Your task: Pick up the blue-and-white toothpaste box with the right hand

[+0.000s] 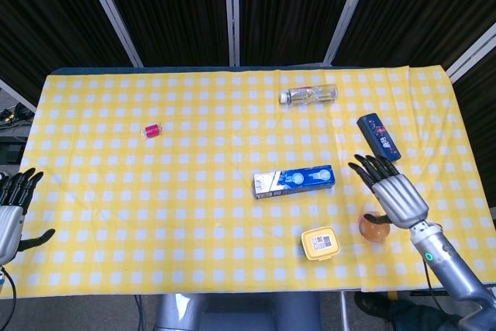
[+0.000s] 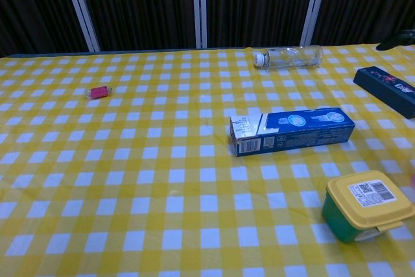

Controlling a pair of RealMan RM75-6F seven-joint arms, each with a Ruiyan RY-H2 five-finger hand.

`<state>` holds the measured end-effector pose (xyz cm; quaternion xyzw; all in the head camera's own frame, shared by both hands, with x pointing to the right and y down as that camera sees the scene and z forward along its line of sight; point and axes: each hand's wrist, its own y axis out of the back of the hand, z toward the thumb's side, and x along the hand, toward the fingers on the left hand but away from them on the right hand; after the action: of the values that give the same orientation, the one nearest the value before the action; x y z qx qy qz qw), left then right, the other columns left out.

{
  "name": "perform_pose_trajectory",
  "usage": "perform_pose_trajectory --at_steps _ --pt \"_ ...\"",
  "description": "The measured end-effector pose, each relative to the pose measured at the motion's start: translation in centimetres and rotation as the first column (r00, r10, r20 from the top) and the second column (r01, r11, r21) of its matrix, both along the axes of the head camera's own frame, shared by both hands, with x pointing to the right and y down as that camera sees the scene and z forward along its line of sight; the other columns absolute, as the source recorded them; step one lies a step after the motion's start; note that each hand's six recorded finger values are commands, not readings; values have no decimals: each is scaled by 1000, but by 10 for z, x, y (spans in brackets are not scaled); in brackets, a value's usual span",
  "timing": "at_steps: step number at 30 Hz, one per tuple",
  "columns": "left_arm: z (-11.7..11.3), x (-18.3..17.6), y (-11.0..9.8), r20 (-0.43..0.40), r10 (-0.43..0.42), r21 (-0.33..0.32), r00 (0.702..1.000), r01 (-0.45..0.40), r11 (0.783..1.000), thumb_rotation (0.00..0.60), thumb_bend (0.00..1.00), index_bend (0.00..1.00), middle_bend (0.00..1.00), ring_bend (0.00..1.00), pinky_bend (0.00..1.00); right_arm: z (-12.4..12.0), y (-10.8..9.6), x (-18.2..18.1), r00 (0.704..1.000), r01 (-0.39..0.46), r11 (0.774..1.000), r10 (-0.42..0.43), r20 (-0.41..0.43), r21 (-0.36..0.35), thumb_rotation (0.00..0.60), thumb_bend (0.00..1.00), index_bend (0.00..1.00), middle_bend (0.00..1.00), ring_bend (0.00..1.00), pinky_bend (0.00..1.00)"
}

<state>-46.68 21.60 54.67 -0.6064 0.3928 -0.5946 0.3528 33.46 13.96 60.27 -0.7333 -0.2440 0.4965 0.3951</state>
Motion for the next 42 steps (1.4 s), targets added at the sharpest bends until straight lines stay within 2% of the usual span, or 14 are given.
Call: perform_pose_trajectory --at_steps 3,9,16,18,21,26,30,36,42 --pt "2 -1 -1 6 -4 -5 1000 4 1000 600 0 0 0 0 0 20 -17 -26 999 43 996 -44 -11 -74 600 9 2 59 0 67" --pt "11 -6 -2 24 -19 -28 1000 20 999 600 0 0 0 0 0 60 -42 -72 995 93 984 -98 -25 -154 600 53 24 111 43 137" --pt "15 -9 -3 29 -27 -41 999 28 999 600 0 0 0 0 0 96 -47 -98 990 110 974 -124 -63 -197 600 95 83 149 90 176" --pt "16 -9 -3 29 -29 -44 999 30 999 600 0 0 0 0 0 103 -47 -103 988 116 974 -133 -74 -197 600 114 138 186 127 214" --pt "16 -10 -4 29 -29 -44 999 31 999 600 0 0 0 0 0 110 -47 -108 987 115 974 -134 -85 -194 600 129 208 239 174 263" --pt "17 -10 -3 29 -29 -48 999 31 998 600 0 0 0 0 0 116 -49 -111 988 105 977 -123 -90 -183 600 154 222 295 218 275" --pt "17 -9 -3 29 -29 -52 999 31 998 600 0 0 0 0 0 120 -50 -110 989 93 980 -111 -95 -175 600 206 291 352 276 318" --pt "18 -9 -3 30 -29 -55 999 31 998 600 0 0 0 0 0 120 -50 -107 991 81 985 -96 -91 -152 600 270 343 438 364 373" --pt "19 -8 -2 28 -28 -58 999 29 998 600 0 0 0 0 0 112 -53 -104 995 73 991 -80 -58 -112 600 287 369 448 374 374"
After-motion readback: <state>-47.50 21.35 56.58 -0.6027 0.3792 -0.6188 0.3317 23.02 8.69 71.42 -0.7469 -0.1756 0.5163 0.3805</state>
